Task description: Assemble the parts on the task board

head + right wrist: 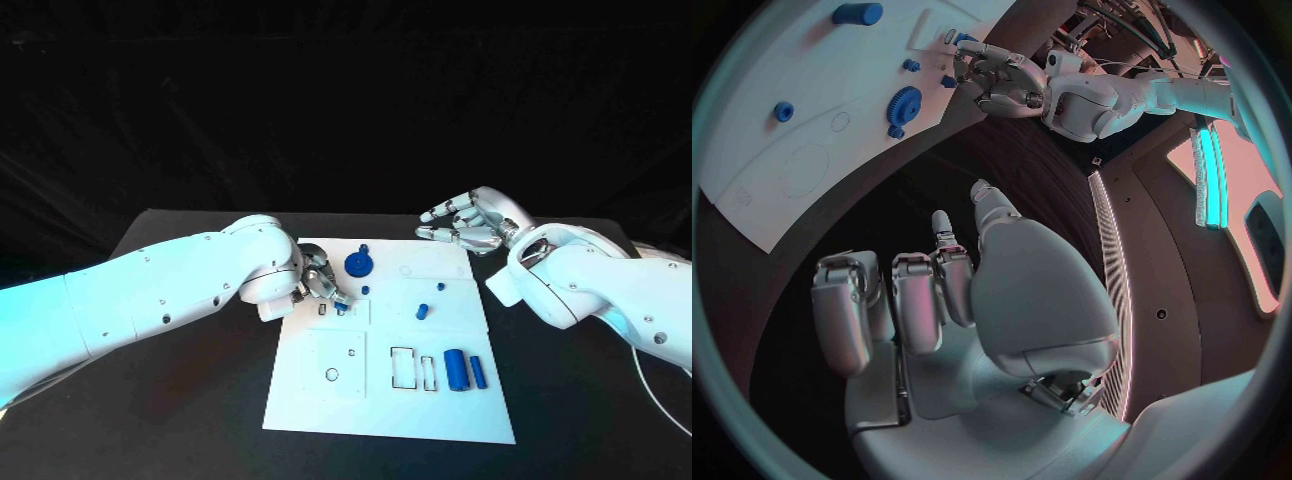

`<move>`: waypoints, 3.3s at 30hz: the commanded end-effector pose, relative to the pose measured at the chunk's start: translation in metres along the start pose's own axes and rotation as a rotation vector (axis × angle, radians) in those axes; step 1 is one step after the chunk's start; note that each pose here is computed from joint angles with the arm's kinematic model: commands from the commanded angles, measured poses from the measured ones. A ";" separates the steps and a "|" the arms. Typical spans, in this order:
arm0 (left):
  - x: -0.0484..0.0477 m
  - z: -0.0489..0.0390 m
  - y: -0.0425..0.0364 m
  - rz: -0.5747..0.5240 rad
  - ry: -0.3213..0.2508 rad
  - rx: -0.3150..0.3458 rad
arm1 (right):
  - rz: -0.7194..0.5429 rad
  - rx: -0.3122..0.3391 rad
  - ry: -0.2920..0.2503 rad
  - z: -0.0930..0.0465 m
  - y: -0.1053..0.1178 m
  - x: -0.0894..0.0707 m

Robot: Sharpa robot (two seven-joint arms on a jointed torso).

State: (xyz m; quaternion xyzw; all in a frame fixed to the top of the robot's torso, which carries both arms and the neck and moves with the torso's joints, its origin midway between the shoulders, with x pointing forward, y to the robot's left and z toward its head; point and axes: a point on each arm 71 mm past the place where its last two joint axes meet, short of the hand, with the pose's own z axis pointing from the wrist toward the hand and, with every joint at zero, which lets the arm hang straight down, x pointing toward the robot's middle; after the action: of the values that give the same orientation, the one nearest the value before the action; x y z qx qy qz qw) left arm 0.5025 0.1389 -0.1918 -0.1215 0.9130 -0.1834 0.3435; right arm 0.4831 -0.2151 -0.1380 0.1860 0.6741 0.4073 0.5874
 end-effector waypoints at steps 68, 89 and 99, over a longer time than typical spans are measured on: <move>0.0236 0.0075 0.0037 0.141 -0.053 -0.077 | 0.004 -0.004 0.020 -0.004 -0.001 0.003; 0.0216 0.0148 0.0034 0.149 -0.026 -0.100 | 0.007 -0.008 0.023 -0.006 0.001 0.004; 0.0211 0.0183 0.0015 0.149 -0.015 -0.105 | 0.011 -0.010 0.027 -0.006 0.002 0.005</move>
State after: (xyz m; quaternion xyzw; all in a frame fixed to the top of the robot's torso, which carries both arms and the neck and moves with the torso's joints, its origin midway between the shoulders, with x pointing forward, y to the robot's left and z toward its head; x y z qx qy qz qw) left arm 0.5040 0.1281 -0.2076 -0.0734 0.9113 -0.1346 0.3823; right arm 0.4761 -0.2138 -0.1392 0.1860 0.6769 0.4132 0.5800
